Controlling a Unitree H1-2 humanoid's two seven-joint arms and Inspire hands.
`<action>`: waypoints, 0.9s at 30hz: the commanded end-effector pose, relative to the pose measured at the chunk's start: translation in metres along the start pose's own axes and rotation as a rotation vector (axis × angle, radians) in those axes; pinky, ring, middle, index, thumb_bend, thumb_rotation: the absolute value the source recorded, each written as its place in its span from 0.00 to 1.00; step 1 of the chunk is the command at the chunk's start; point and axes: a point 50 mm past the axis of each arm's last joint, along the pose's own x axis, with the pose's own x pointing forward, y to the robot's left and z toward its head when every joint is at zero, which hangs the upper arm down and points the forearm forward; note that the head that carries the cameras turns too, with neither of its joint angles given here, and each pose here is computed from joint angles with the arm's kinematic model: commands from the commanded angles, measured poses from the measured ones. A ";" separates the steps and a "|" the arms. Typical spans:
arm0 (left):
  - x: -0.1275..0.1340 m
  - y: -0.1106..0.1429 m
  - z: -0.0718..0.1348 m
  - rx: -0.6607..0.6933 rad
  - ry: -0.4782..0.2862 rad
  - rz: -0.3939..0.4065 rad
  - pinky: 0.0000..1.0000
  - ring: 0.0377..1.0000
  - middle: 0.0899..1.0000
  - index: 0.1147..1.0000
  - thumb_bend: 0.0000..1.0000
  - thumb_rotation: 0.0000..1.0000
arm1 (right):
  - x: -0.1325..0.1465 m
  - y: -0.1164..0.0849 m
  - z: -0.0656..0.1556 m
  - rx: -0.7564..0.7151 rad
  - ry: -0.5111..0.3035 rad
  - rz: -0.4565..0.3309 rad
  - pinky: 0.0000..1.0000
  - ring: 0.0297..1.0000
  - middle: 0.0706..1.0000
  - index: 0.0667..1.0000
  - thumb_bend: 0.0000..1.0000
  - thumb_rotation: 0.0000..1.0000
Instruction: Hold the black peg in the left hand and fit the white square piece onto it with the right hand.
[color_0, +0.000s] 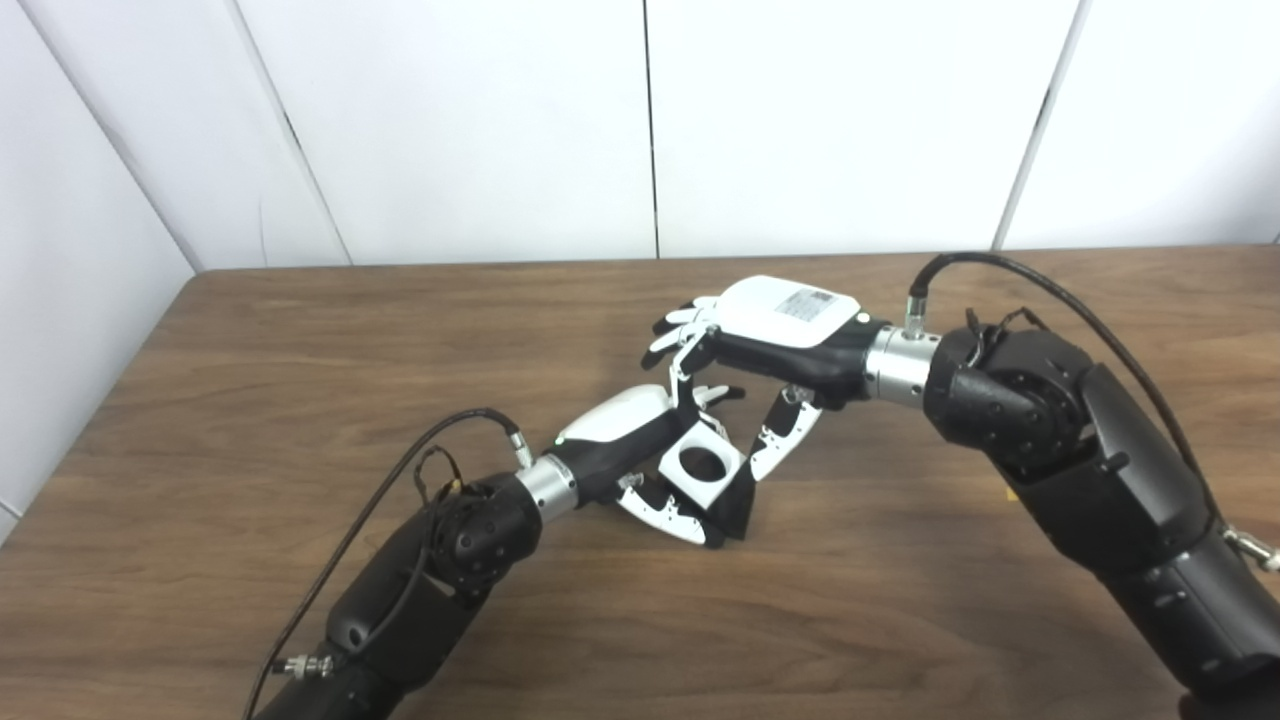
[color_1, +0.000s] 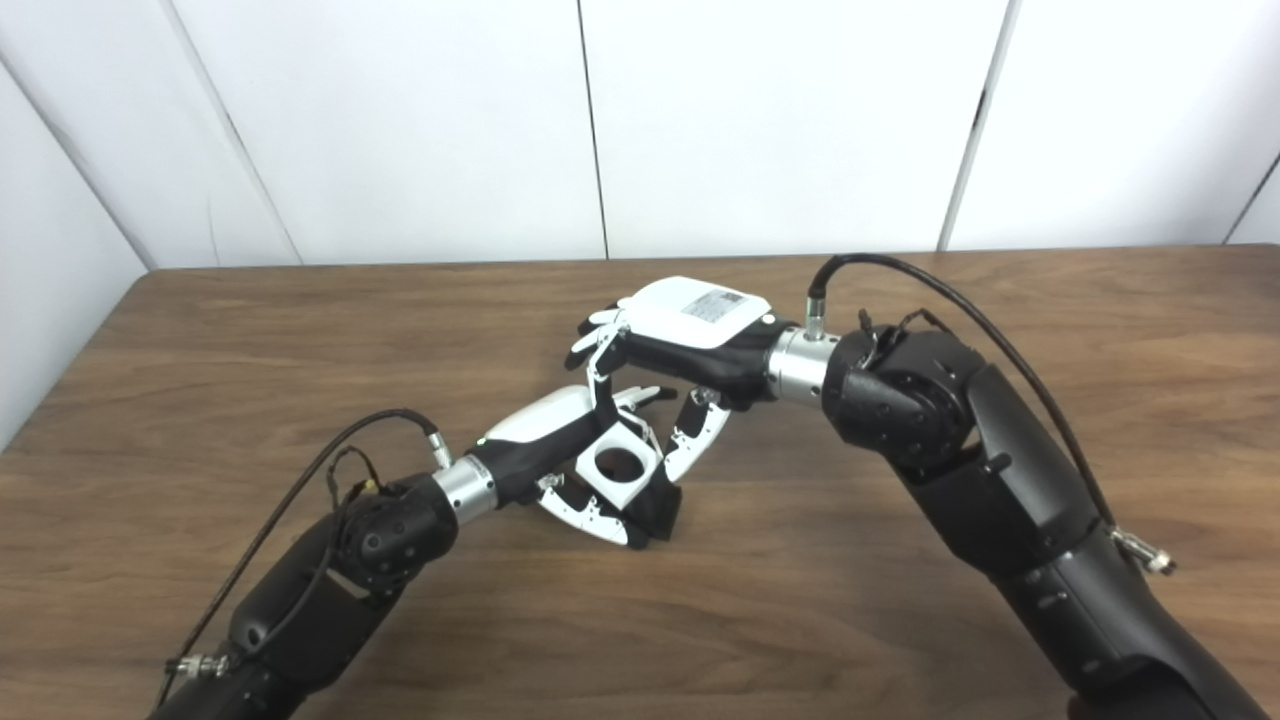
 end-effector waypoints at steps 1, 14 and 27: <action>-0.003 -0.019 -0.010 0.027 0.085 -0.087 0.97 1.00 1.00 0.43 0.52 0.08 | 0.000 -0.025 0.004 -0.073 -0.035 -0.044 0.96 0.94 0.84 0.44 0.52 0.14; -0.001 -0.020 -0.009 0.025 0.080 -0.083 0.96 1.00 1.00 0.43 0.52 0.08 | -0.002 -0.020 0.001 -0.069 -0.025 -0.027 0.96 0.93 0.83 0.44 0.52 0.14; -0.002 -0.019 -0.008 0.021 0.081 -0.085 0.96 1.00 1.00 0.43 0.52 0.08 | -0.002 -0.018 -0.005 -0.069 -0.020 -0.024 0.95 0.92 0.83 0.44 0.52 0.14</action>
